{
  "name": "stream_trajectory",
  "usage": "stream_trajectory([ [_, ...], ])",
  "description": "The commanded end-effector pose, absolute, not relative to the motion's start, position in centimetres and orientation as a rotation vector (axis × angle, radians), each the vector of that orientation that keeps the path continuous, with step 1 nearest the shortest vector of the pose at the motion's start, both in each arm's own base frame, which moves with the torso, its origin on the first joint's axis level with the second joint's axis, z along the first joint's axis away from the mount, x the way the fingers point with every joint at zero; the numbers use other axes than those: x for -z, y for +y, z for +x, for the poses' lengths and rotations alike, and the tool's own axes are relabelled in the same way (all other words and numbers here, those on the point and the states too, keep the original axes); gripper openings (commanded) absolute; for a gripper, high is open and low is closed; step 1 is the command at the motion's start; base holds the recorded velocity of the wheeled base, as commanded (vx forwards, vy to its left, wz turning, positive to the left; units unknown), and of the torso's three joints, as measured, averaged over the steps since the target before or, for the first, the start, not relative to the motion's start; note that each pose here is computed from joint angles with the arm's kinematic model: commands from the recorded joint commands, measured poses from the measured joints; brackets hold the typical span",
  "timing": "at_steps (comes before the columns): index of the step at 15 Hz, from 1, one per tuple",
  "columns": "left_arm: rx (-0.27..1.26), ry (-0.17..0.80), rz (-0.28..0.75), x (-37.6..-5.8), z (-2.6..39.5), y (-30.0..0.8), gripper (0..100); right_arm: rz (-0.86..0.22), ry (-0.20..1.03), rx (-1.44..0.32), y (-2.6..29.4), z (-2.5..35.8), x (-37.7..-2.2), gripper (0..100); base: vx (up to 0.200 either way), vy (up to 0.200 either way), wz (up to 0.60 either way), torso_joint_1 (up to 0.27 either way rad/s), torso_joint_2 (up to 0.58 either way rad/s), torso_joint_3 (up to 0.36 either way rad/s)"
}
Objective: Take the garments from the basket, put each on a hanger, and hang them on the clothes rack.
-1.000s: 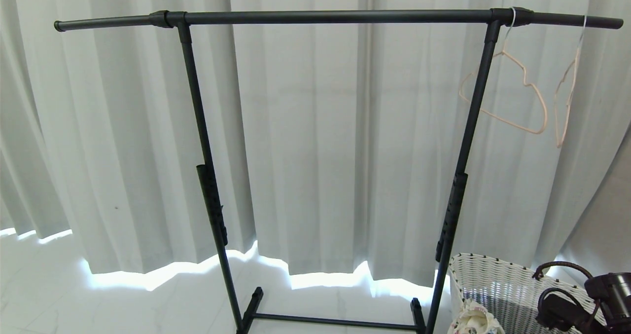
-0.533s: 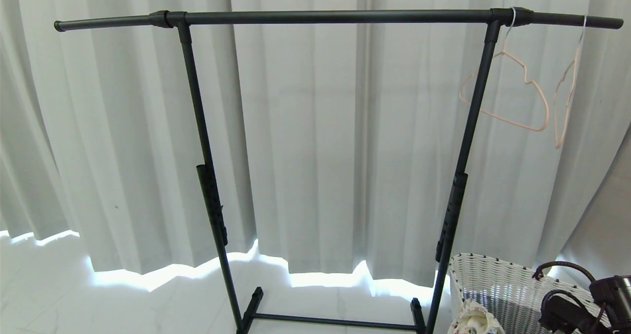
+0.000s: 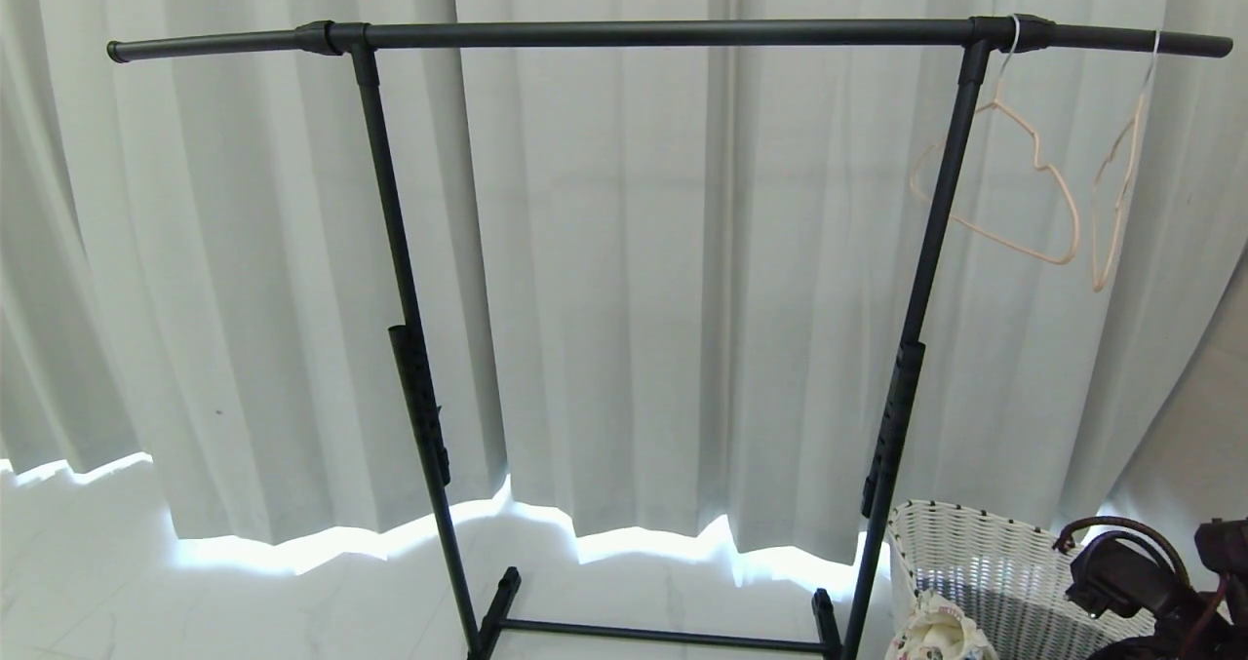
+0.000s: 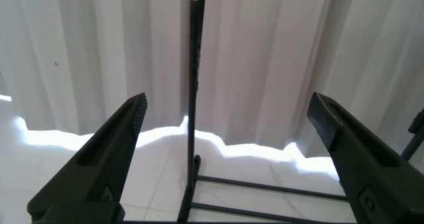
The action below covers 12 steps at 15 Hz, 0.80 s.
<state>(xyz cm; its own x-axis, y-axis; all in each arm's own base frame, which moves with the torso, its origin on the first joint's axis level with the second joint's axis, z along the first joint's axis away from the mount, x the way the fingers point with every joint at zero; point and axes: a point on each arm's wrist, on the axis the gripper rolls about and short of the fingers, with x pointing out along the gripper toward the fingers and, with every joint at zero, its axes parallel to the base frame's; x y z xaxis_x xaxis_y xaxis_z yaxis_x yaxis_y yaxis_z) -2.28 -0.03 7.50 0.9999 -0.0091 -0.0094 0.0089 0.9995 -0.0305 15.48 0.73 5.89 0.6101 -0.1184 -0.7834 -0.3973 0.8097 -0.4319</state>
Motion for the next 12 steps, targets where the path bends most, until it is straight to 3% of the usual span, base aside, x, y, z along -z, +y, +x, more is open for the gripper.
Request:
stream_trajectory([
  [1,0.011,0.009,-0.029,-7.5,-2.3,0.0,100,-0.636,0.793,-0.167,1.2,15.4,-8.2,0,0.000,0.000,0.00,0.000,0.00,0.000],
  [5,0.009,0.009,-0.028,-7.5,-2.3,0.0,100,-0.627,0.711,-0.146,1.2,15.8,-13.1,0,-0.200,0.000,0.00,0.005,0.00,-0.001],
  [10,0.009,0.008,-0.029,-7.5,-2.3,0.0,100,-0.628,0.671,-0.186,1.8,15.8,-16.2,0,-0.200,0.000,0.00,0.000,0.00,0.000],
  [12,0.009,0.009,-0.032,-7.5,-2.3,0.0,100,-0.640,0.642,-0.223,2.5,16.0,-16.6,0,0.000,0.000,0.00,0.000,0.00,0.000],
])
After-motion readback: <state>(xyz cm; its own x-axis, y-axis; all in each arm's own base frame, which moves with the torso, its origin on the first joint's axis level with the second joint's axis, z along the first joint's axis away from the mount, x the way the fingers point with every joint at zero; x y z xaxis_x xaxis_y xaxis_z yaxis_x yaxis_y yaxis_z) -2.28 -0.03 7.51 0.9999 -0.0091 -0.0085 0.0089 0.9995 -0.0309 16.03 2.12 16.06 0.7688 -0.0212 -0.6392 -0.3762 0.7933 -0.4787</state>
